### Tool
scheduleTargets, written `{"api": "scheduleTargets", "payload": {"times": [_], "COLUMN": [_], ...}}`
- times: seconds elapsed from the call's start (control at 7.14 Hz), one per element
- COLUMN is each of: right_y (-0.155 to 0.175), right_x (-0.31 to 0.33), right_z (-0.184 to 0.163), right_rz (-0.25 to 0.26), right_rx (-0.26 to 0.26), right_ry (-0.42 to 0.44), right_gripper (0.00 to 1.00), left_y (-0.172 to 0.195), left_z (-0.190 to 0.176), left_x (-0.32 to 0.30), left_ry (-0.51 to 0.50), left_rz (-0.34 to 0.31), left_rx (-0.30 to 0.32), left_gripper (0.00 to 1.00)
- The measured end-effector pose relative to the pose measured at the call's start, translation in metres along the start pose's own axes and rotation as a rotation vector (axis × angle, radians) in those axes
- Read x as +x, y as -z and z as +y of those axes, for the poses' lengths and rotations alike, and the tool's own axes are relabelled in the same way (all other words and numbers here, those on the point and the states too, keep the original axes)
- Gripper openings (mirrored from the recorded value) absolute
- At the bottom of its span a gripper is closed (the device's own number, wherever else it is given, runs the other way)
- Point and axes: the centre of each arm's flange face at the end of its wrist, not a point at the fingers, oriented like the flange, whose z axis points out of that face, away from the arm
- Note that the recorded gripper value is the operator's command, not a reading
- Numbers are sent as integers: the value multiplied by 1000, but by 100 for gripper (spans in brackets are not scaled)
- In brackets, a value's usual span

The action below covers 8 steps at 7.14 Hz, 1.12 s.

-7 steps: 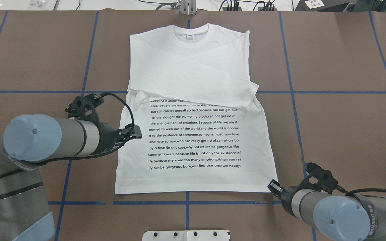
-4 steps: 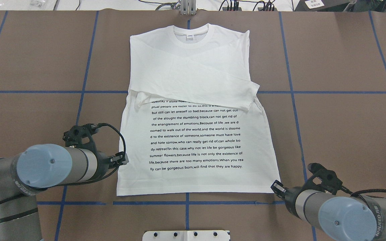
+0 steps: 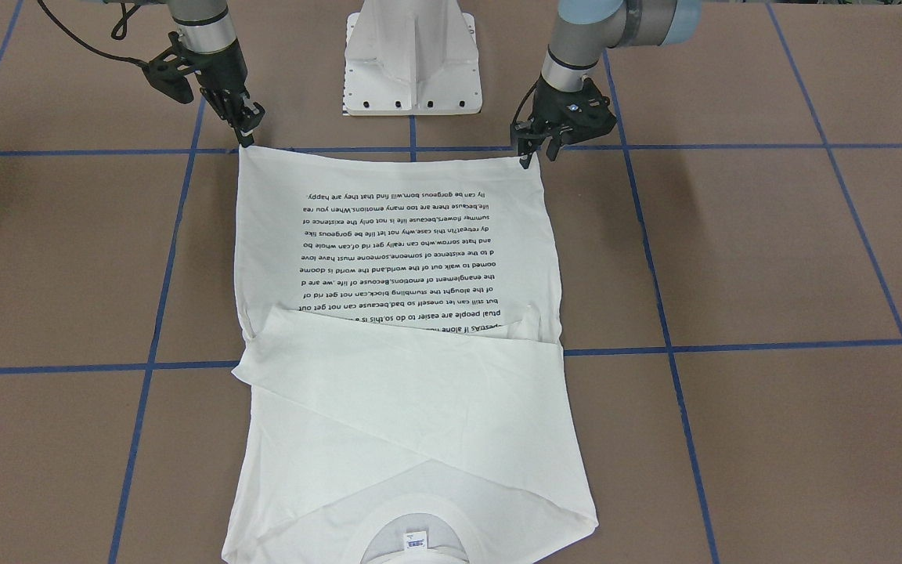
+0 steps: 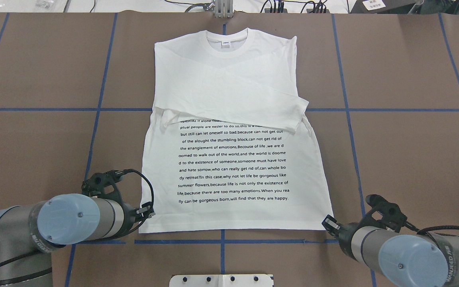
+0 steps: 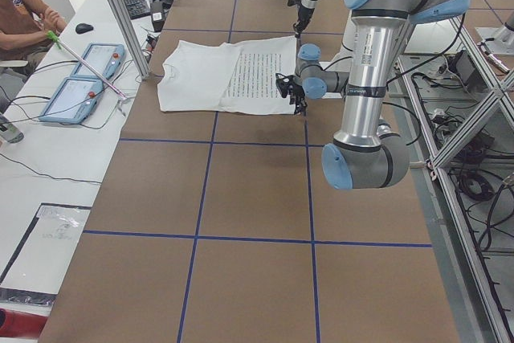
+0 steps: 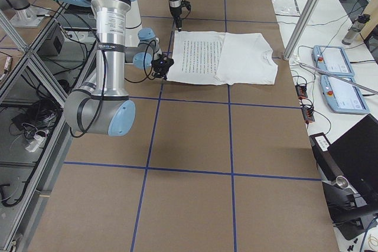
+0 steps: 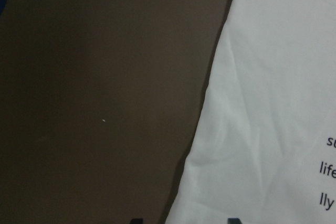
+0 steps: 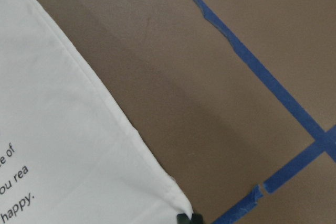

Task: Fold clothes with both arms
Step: 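Grasp both hem corners nearest the robot with the left and right grippers, then lift the hem with both grippers and fold it toward the collar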

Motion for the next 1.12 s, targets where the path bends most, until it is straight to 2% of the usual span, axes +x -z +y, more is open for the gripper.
{"api": "scheduleTargets", "payload": {"times": [0.28,0.42,0.56,0.7,1.12], "right_y": [0,0,0,0,0], "right_x": [-1,-1,-1,-1,-1], "right_z": [0,0,0,0,0], "right_rz": [-1,-1,-1,-1,-2], "right_rx": [0,0,0,0,-1], "right_ry": [0,-1,-1,-1,-1], "right_gripper": [0,0,0,0,0], "left_y": [-5,-7,-7,-9,-9], "left_z": [11,13,14,15,16], "left_x": [-2,-2,-3,-3,-4], "left_ry": [6,7,7,6,4], "left_rz": [-10,-13,-14,-17,-19], "left_rx": [-14,-17,-18,-19,-21], "left_gripper": [49,42,25,0,0]}}
